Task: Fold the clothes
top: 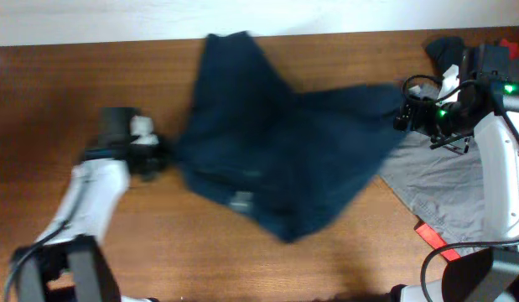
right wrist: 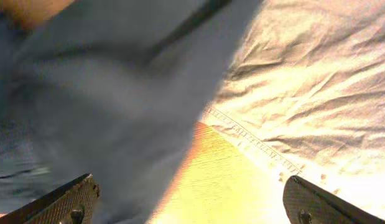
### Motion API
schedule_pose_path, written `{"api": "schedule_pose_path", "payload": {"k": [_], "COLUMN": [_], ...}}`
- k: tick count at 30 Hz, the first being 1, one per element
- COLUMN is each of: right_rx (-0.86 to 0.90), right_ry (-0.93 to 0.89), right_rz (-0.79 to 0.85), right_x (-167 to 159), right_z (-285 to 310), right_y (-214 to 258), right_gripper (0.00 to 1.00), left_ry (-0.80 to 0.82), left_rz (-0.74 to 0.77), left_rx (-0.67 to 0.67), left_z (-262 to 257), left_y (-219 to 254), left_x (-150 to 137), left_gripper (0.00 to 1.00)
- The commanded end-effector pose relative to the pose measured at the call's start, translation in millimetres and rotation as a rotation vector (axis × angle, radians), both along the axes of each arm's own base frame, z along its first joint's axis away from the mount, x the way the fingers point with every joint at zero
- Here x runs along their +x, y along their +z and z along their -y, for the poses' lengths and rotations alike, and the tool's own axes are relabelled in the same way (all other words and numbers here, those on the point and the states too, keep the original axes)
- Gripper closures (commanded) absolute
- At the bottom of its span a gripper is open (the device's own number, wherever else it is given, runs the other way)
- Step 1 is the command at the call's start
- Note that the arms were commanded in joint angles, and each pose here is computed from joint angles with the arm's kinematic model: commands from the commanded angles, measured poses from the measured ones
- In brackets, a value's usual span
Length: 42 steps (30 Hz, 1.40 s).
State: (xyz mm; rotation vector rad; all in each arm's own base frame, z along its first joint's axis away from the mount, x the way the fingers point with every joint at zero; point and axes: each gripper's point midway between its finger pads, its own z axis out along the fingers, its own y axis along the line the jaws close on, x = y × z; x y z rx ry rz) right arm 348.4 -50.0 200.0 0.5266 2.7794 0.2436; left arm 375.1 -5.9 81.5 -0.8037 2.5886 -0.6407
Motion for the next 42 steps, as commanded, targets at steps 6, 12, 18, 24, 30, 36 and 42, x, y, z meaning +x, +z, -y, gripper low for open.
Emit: {"api": "schedule_pose_path", "payload": {"k": [6, 12, 18, 24, 30, 36, 42], "right_rx": [-0.016, -0.016, -0.015, -0.011, -0.011, -0.009, 0.128], "right_ry": [0.007, 0.008, 0.008, 0.008, 0.008, 0.035, 0.271], "right_rz": [0.018, 0.015, 0.013, -0.003, -0.005, -0.039, -0.065], "right_x": [0, -1, -1, -5, -5, -12, -21], "right_z": [1, 1, 1, 0, 0, -2, -53], "right_y": [6, 6, 6, 5, 5, -1, -25], "right_gripper": [0.01, 0.01, 0.01, 0.01, 0.00, 0.19, 0.13], "left_ry": [0.062, -0.069, -0.252, -0.296, -0.305, -0.271, -0.080], "left_rz": [0.004, -0.285, -0.469, -0.556, -0.440, -0.731, -0.734], "left_rx": [-0.217, -0.289, -0.289, -0.266, -0.296, 0.057, 0.131], "left_z": [-50, 12, 73, 110, 124, 53, 0], "left_y": [19, -4, -29, -60, -66, -85, -88], "left_x": [-31, -93, -147, -181, -160, -223, -214], "left_gripper": [0.01, 0.02, 0.27, 0.27, 0.86, 1.00, 1.00]}}
